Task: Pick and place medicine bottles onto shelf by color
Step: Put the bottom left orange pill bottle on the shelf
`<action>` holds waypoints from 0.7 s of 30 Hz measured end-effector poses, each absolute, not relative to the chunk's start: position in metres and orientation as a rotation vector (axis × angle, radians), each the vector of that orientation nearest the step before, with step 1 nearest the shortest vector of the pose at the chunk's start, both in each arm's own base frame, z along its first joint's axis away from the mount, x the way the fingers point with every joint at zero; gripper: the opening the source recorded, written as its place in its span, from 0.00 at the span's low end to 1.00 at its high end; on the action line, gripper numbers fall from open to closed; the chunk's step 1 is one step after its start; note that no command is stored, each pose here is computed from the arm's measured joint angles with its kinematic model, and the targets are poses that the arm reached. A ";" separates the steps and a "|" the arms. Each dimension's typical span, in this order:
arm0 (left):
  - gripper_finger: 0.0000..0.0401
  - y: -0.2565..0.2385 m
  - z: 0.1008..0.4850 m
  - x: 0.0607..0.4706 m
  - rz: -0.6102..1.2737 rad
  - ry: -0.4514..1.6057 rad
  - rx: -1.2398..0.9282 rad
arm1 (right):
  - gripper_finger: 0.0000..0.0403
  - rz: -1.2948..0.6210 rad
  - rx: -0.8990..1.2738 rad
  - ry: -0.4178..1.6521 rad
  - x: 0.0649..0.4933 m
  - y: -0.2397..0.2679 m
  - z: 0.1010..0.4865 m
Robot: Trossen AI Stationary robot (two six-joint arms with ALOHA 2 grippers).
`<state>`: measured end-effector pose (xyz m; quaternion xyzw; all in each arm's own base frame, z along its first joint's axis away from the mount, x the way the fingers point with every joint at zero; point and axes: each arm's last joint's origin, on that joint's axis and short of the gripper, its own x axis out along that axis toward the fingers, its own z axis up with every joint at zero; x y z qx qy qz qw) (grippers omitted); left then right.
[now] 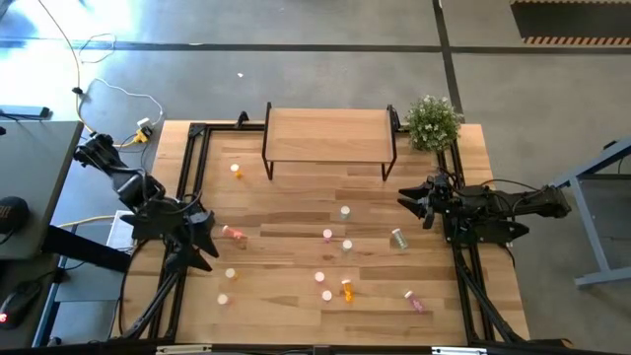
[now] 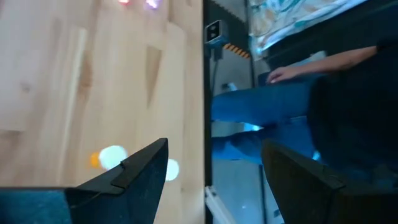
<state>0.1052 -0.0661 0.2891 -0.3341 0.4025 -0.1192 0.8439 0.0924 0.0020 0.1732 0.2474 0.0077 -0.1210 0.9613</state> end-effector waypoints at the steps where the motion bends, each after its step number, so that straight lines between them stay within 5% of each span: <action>1: 0.61 -0.065 0.294 0.105 -0.239 0.858 -0.686 | 0.47 -0.245 0.501 0.015 0.092 0.002 0.173; 7: 0.61 -0.067 0.308 0.111 -0.137 0.887 -0.570 | 0.47 -0.245 0.501 0.016 0.092 0.002 0.173; 21: 0.61 -0.112 0.263 0.142 -0.037 1.144 -0.251 | 0.47 -0.245 0.501 0.016 0.092 0.002 0.173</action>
